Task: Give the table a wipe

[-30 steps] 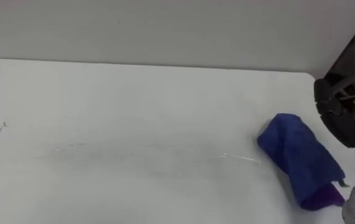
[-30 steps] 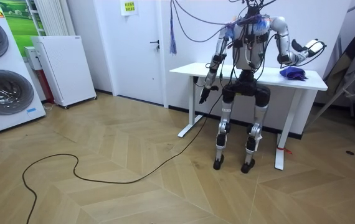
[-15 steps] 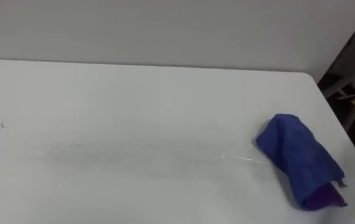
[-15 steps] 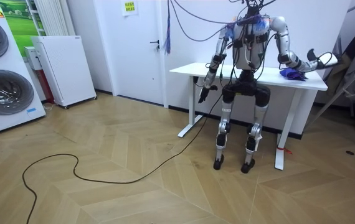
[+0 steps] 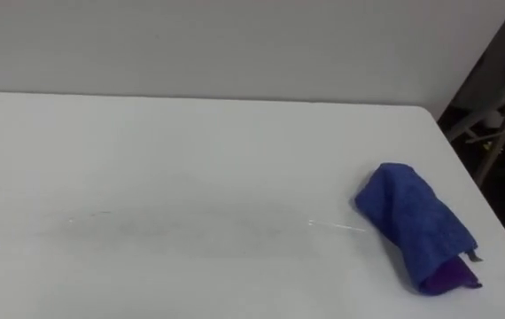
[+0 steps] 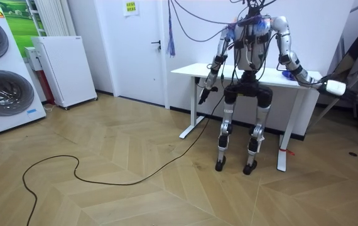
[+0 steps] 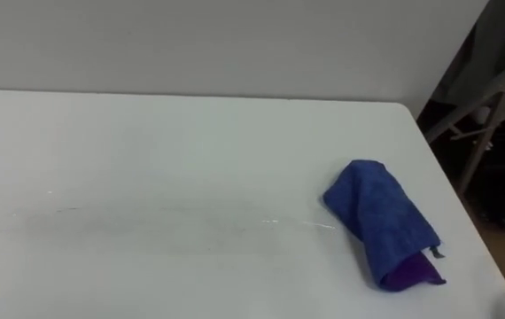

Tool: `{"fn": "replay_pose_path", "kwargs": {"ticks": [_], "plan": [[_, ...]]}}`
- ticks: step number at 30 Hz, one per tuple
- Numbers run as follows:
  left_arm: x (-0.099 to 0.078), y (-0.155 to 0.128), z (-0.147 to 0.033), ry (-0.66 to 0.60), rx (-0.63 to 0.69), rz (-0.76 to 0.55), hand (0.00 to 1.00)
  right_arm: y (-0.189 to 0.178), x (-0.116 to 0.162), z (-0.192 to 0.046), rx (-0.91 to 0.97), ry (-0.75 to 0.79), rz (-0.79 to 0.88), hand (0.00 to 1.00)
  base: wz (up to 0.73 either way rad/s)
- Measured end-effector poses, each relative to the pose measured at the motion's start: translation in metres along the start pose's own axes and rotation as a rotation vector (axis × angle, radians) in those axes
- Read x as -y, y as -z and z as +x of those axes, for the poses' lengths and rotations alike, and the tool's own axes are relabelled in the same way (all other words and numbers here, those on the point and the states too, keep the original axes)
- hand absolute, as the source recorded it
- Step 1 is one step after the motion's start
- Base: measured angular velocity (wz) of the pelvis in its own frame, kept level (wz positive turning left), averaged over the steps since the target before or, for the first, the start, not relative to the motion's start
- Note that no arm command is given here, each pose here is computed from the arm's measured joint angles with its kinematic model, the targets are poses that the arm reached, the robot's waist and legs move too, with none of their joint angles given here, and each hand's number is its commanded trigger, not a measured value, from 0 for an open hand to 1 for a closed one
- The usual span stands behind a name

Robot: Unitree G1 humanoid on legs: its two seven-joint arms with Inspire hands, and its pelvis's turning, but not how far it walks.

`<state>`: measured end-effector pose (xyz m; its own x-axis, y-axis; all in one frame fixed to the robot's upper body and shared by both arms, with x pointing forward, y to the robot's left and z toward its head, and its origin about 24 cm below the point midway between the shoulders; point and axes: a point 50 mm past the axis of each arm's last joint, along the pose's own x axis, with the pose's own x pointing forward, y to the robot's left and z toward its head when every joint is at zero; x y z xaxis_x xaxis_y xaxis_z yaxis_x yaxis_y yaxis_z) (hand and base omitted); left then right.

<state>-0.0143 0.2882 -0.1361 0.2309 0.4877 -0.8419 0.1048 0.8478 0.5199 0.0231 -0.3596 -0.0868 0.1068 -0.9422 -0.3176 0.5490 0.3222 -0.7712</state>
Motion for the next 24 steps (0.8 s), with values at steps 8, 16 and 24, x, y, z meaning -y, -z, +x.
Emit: {"fn": "replay_pose_path", "kwargs": {"ticks": [8, 16, 24], "plan": [[0.001, 0.004, 0.001, 0.008, -0.04, -0.035, 0.0, 0.073, 0.003, -0.016, -0.38, -0.1, -0.06, 0.0, -0.01], [0.016, 0.008, 0.001, 0.061, -0.085, 0.002, 0.0, 0.098, -0.019, -0.042, -0.442, -0.43, -0.302, 0.0, 0.01], [0.035, -0.001, 0.0, 0.122, -0.066, 0.055, 0.0, 0.075, -0.061, -0.057, -0.239, -0.71, -0.57, 0.0, 0.05]]}}
